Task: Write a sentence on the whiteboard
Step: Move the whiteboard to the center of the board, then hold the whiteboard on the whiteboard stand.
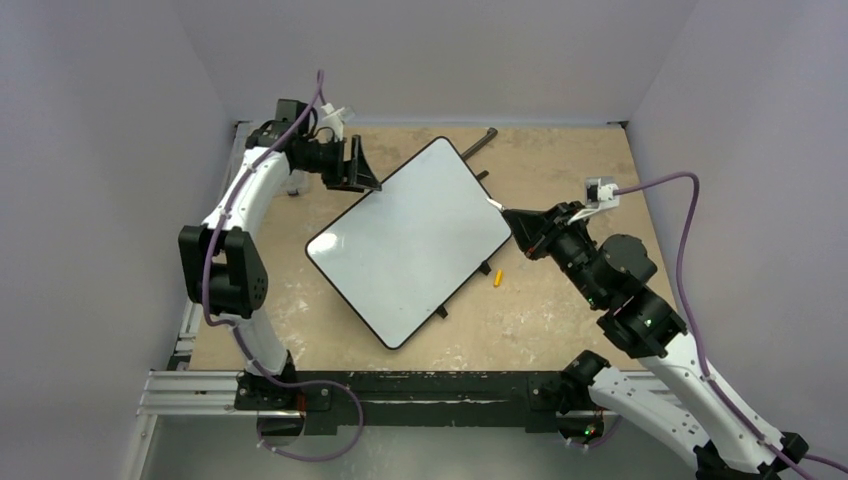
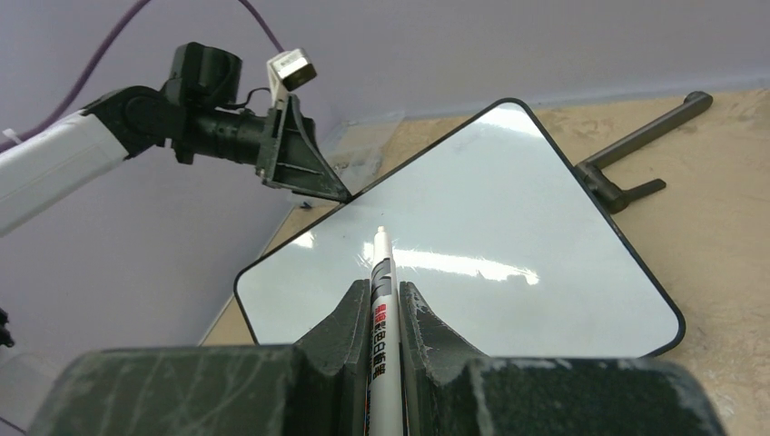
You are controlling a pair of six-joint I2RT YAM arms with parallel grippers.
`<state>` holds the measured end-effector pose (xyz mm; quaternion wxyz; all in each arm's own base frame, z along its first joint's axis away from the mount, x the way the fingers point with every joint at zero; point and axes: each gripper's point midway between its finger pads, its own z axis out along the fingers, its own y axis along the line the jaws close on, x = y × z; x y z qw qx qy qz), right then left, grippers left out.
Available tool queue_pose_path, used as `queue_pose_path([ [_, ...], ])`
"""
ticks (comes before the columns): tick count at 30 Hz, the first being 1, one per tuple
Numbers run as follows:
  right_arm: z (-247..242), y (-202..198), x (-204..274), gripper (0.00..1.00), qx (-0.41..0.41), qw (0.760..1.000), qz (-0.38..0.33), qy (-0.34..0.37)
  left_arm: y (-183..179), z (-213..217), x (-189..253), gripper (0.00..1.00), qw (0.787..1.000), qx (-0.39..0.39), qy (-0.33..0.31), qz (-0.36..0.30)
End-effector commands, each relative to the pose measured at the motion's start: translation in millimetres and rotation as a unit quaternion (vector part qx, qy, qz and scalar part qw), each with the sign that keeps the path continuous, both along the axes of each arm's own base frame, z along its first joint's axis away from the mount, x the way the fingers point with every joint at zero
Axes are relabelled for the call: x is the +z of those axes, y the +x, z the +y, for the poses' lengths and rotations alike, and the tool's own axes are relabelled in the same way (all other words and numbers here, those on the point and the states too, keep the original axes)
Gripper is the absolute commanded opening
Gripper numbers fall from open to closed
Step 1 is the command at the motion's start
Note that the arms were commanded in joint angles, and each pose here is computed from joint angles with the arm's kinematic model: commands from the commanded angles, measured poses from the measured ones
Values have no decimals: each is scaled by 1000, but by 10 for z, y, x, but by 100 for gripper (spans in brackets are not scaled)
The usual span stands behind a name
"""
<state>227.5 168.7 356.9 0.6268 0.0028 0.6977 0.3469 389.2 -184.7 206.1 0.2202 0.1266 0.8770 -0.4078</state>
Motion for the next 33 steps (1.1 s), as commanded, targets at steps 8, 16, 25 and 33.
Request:
queue_pose_path([
  [8,201,52,195,0,36,999,-5,6,-237,105,159,55,999,-36,-37,-10],
  [16,268,43,183,0,50,999,0,12,-224,35,20,46,996,-51,-70,31],
  [25,315,50,176,0,59,998,3,15,-242,-15,-41,36,992,-57,-92,59],
  [33,334,60,148,0,61,998,5,14,-271,-36,-99,25,993,-58,-78,67],
])
